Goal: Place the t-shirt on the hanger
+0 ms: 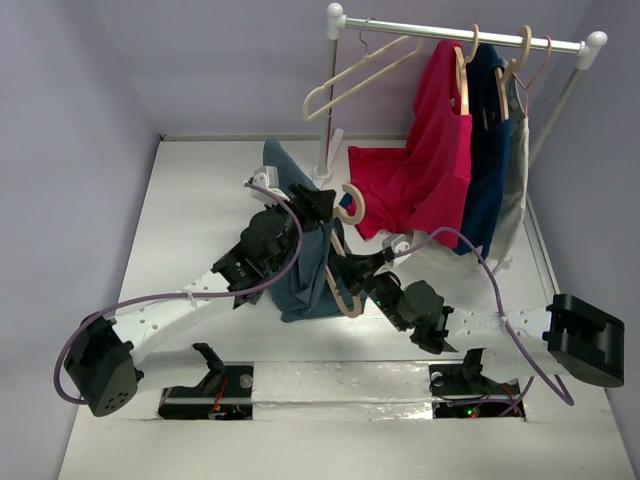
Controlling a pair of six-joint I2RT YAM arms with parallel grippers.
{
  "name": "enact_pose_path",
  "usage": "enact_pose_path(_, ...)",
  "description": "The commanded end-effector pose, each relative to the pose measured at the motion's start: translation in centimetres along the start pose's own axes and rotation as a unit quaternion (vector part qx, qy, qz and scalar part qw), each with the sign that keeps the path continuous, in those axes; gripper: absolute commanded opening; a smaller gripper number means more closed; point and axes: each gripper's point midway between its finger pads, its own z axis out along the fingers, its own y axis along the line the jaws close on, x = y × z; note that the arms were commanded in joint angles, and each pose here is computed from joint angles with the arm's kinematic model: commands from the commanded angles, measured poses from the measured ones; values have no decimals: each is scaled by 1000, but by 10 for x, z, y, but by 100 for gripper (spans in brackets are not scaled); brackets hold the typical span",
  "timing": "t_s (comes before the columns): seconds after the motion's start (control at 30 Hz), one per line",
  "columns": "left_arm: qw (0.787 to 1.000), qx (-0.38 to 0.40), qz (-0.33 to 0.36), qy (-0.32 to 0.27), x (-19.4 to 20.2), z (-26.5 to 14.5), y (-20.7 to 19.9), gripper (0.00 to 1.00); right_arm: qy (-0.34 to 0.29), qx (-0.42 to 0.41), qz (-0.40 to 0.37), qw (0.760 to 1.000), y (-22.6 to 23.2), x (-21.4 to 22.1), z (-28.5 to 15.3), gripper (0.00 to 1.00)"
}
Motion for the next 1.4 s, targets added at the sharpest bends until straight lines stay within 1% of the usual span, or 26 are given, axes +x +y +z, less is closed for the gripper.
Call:
enact_pose_path(0.0, 998, 33, -33, -38, -17, -5, -14, 39, -48, -42, 3, 998, 31, -35, 11, 0)
enact_pose_path(0.07, 998, 32, -35, -45, -20, -8, -12, 30, -44, -41, 5, 998, 31, -32, 11, 0)
enact_pose_path(0.1, 998, 29, -36, -46, -20, -9, -10, 19, -42, -41, 5, 998, 31, -31, 11, 0)
enact_pose_path(0.23, 997, 29, -40, -51, -23, -15, -7, 1, -36, -43, 13, 998, 32, -26, 12, 0)
enact_pose_path(0.4, 997, 26, -46, -52, -25, -23, -2, 0, -20, -39, 22, 999, 32, -20, 12, 0)
enact_pose_path(0.47, 996, 32, -53, -60, -33, -30, -5, 0, -10, -42, 26, 999, 33, -19, 10, 0)
enact_pose_path(0.5, 996, 31, -54, -61, -35, -34, -4, 0, -9, -50, 28, 998, 36, -22, 8, 14)
enact_pose_path(0.57, 996, 27, -56, -67, -42, -38, -4, 0, 12, -48, 29, 998, 34, -16, 4, 33)
enact_pose_path(0.6, 996, 24, -58, -66, -43, -41, -4, 0, 20, -47, 28, 998, 33, -14, 2, 48)
enact_pose_path(0.67, 995, 29, -66, -75, -54, -48, -8, 0, 34, -42, 31, 998, 30, -15, -6, 59)
enact_pose_path(0.7, 995, 26, -64, -72, -55, -50, -8, 0, 37, -41, 30, 998, 28, -15, -9, 60)
enact_pose_path(0.77, 994, 32, -69, -75, -62, -55, -12, 0, 43, -36, 27, 998, 21, -16, -21, 60)
enact_pose_path(0.8, 994, 33, -70, -74, -63, -57, -13, 0, 43, -34, 28, 998, 18, -17, -24, 57)
enact_pose_path(0.83, 993, 38, -76, -77, -67, -61, -15, 0, 42, -21, 27, 999, 11, -16, -28, 44)
enact_pose_path(0.87, 993, 44, -78, -75, -68, -62, -18, 0, 47, -9, 27, 998, 2, -7, -34, 35)
enact_pose_path(0.9, 993, 46, -80, -73, -68, -64, -19, 0, 46, -1, 28, 999, -3, -7, -37, 17)
enact_pose_path(0.93, 992, 51, -85, -75, -72, -67, -22, 0, 49, 12, 23, 998, -9, -3, -38, 10)
enact_pose_path(0.97, 992, 55, -87, -72, -72, -68, -24, 0, 69, 19, 12, 997, -13, 7, -40, 6)
enact_pose_path(1.0, 992, 58, -89, -72, -73, -69, -25, 0, 83, 23, 4, 996, -14, 15, -38, 5)
enact_pose_path(1.07, 991, 62, -92, -70, -74, -70, -28, 0, 112, 18, -12, 993, -12, 30, -37, 8)
enact_pose_path(1.13, 991, 66, -96, -67, -76, -72, -31, 0, 129, 4, -14, 992, -5, 38, -35, 11)
enact_pose_path(1.2, 991, 69, -100, -63, -75, -72, -33, 0, 128, 0, -8, 992, -3, 40, -34, 16)
enact_pose_path(1.23, 990, 70, -101, -63, -75, -72, -33, 0, 133, -2, -8, 991, -2, 43, -33, 25)
enact_pose_path(1.27, 990, 72, -102, -61, -75, -73, -34, 0, 141, -2, -14, 990, -2, 47, -33, 31)
enact_pose_path(1.3, 990, 72, -105, -60, -74, -73, -34, 0, 142, -2, -17, 990, 0, 44, -29, 40)
enact_pose_path(1.37, 990, 74, -106, -58, -74, -72, -35, 0, 155, 5, -28, 988, -2, 53, -27, 47)
